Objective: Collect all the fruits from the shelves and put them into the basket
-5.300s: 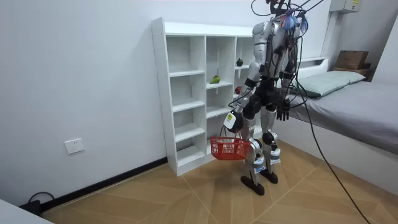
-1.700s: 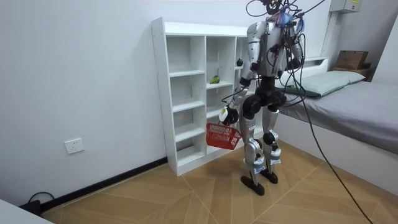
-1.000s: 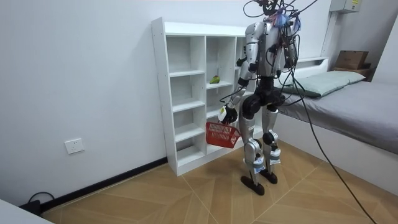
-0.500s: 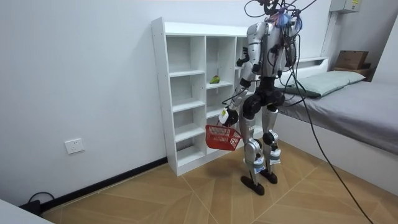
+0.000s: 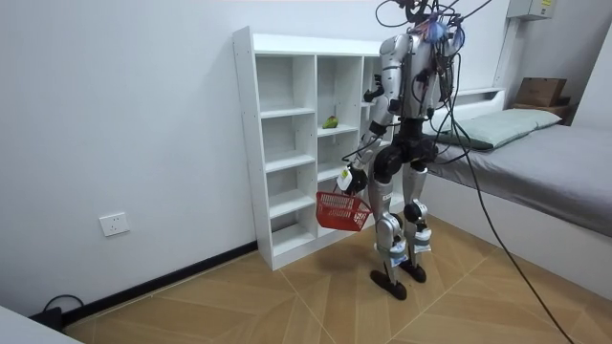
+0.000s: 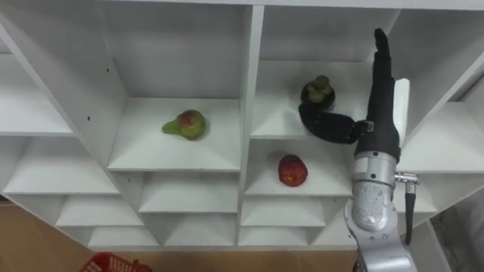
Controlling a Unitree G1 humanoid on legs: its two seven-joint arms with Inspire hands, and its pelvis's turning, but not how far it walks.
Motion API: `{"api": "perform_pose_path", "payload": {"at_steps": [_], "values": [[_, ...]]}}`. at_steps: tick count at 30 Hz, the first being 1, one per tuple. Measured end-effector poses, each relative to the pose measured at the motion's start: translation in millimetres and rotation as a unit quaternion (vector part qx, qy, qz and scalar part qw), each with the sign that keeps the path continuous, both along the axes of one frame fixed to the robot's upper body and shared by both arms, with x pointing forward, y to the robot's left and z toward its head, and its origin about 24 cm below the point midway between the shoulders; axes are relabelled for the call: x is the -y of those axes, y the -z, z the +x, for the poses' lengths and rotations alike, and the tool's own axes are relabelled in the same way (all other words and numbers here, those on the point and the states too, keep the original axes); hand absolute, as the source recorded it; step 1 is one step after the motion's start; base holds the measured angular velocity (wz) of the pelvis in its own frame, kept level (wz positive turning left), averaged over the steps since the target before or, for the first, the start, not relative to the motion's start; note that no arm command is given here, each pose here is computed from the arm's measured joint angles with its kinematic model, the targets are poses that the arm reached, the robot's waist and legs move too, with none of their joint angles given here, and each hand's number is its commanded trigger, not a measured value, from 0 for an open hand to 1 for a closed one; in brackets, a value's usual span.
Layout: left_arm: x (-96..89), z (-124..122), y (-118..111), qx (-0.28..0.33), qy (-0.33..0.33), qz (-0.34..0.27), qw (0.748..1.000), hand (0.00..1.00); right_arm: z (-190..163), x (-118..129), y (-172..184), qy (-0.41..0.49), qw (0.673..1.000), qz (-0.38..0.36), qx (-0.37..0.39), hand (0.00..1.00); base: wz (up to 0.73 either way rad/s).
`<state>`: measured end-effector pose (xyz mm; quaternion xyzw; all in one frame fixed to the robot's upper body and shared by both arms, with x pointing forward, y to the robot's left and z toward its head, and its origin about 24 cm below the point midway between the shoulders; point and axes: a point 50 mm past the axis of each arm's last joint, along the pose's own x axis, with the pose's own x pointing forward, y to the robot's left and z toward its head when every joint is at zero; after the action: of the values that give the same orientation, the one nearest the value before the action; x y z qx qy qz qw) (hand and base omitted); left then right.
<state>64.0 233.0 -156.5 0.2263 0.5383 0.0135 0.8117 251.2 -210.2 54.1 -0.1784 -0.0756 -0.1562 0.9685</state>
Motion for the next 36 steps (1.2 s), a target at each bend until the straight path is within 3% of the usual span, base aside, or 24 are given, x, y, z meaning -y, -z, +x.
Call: {"api": "perform_pose_path", "payload": {"at_steps": [17, 33, 34, 35, 36], "values": [[-6.4, 2.8, -4.1, 0.006, -0.008, 0.010, 1.000, 1.00, 7.0, 3.9, 19.7, -0.026, 0.997, -0.012, -0.076, 0.00, 0.00], [-7.6, 0.4, -3.9, -0.006, -0.012, 0.014, 1.000, 1.00, 10.2, 3.7, 19.6, -0.053, 0.994, -0.014, -0.093, 0.00, 0.00], [-7.7, 0.4, -3.9, -0.006, -0.012, 0.014, 1.000, 1.00, 10.2, 4.6, 19.6, -0.056, 0.994, -0.017, -0.095, 0.07, 0.00], [-7.8, 0.4, -3.9, -0.006, -0.012, 0.014, 1.000, 1.00, 10.2, 4.8, 20.1, -0.058, 0.993, -0.018, -0.097, 0.39, 0.00], [-7.9, 0.1, -3.9, -0.007, -0.013, 0.015, 1.000, 1.00, 9.9, 5.6, 22.5, -0.061, 0.993, -0.019, -0.102, 0.64, 0.07]]}}
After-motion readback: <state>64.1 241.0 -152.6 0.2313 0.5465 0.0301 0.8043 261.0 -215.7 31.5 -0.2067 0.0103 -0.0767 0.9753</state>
